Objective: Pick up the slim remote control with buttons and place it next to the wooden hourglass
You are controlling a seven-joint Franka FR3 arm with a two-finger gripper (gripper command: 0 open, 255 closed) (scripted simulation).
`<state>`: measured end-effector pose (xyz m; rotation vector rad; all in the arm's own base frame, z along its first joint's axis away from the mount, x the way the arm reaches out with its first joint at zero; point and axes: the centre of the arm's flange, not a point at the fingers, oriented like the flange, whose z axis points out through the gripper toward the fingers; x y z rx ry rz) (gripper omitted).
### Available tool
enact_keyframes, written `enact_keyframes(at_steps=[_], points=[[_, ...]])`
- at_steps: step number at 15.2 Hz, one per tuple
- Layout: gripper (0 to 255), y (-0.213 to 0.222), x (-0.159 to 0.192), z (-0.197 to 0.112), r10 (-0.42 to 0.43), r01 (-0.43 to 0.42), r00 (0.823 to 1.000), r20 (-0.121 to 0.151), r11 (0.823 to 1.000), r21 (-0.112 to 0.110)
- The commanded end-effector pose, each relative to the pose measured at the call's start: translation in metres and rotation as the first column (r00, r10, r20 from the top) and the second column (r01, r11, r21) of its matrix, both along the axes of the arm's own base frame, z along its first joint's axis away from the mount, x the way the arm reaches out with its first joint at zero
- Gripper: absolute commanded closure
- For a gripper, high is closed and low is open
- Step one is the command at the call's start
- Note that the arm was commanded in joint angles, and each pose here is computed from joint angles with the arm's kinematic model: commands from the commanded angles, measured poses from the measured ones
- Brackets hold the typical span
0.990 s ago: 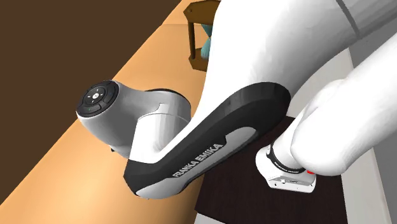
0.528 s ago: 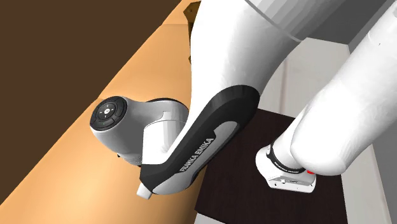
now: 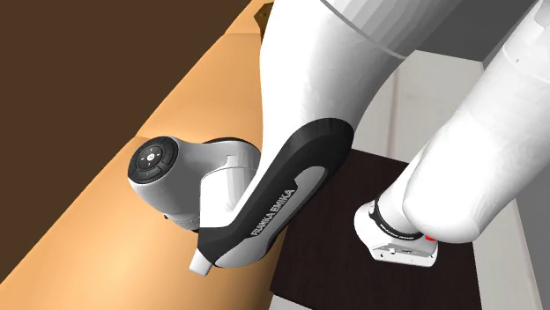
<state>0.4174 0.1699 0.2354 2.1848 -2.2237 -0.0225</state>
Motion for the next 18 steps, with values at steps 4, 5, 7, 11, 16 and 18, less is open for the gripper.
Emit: enact_keyframes(at_steps=[4,5,7,11,16,18], points=[[255,0.000,0.000,0.000,0.000,0.000,1.000,0.000,1.000,0.000],[255,0.000,0.000,0.000,0.000,0.000,1.000,0.000,1.000,0.000],[255,0.000,0.000,0.000,0.000,0.000,1.000,0.000,1.000,0.000],[255,0.000,0.000,0.005,0.000,0.000,1.000,0.000,1.000,0.000],[255,0.000,0.000,0.032,0.000,0.000,1.000,0.000,1.000,0.000],[255,0.000,0.000,0.042,0.000,0.000,1.000,0.000,1.000,0.000]])
